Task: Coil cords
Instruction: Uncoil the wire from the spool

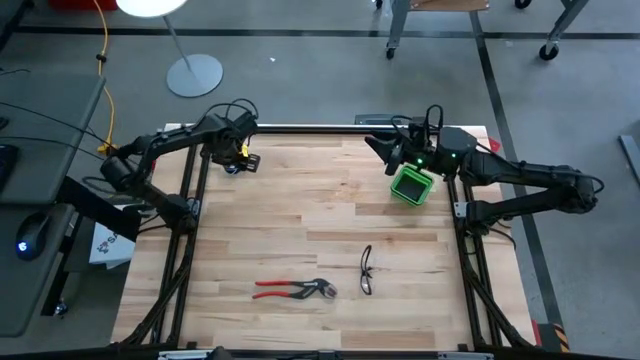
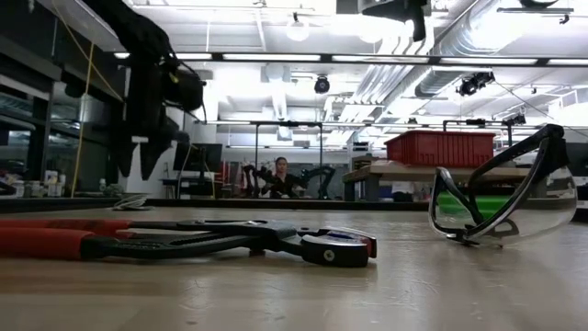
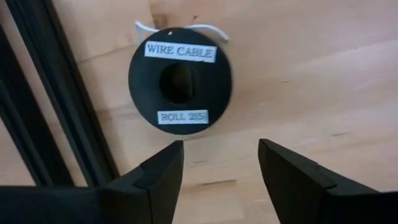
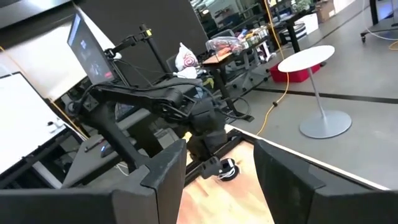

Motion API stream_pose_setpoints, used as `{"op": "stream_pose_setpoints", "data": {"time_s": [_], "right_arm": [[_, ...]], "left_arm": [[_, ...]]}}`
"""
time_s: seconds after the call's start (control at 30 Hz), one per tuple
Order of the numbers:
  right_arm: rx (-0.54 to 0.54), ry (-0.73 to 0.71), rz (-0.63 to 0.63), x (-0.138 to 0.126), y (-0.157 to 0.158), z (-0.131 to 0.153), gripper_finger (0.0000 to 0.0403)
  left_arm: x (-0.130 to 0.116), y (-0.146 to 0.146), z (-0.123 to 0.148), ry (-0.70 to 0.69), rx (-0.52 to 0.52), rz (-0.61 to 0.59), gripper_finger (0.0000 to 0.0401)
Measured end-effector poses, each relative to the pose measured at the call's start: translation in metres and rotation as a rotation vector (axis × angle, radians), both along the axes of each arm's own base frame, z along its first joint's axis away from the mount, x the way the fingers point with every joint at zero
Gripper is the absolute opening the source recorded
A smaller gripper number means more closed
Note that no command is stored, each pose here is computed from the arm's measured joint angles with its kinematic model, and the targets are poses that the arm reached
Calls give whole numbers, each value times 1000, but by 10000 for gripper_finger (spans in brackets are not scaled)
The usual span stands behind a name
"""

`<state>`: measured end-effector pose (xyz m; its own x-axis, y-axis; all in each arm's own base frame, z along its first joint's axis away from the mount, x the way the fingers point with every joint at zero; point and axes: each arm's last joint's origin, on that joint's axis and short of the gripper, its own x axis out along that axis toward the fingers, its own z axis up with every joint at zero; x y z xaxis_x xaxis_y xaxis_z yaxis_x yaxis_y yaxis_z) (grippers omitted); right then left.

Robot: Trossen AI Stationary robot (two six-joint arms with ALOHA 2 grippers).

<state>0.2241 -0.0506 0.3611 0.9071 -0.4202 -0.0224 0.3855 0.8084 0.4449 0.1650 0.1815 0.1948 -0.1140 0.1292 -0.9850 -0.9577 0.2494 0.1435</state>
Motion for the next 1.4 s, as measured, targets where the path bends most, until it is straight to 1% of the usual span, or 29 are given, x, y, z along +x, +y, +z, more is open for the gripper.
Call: {"op": "stream_pose_setpoints", "data": {"time_s": [0.2,0.33,0.43,0.5,0.93,1.03,1.13,1.2,1.3,1.4], "right_arm": [[4,3,0,-1,0,0,181],[5,8,0,-1,0,-1,181],[5,8,0,-1,0,-1,181],[5,10,0,-1,0,-1,181],[5,9,0,0,0,-1,181],[5,9,0,0,0,-1,181],[5,9,1,0,0,-1,181],[5,10,0,0,0,-1,181],[0,11,1,-1,0,-1,181],[-23,10,1,-3,1,1,181]], "left_arm": [[7,8,-7,-4,56,-9,207],[9,12,-11,9,68,-69,207],[10,15,-15,15,71,-87,207],[10,16,-18,28,62,-101,207],[15,23,-47,94,-14,-93,207],[16,23,-51,105,-28,-94,203],[18,20,-48,91,-23,-106,174],[20,17,-43,77,-6,-118,137],[21,13,-32,58,32,-134,68],[19,8,-14,31,98,-138,22]]}}
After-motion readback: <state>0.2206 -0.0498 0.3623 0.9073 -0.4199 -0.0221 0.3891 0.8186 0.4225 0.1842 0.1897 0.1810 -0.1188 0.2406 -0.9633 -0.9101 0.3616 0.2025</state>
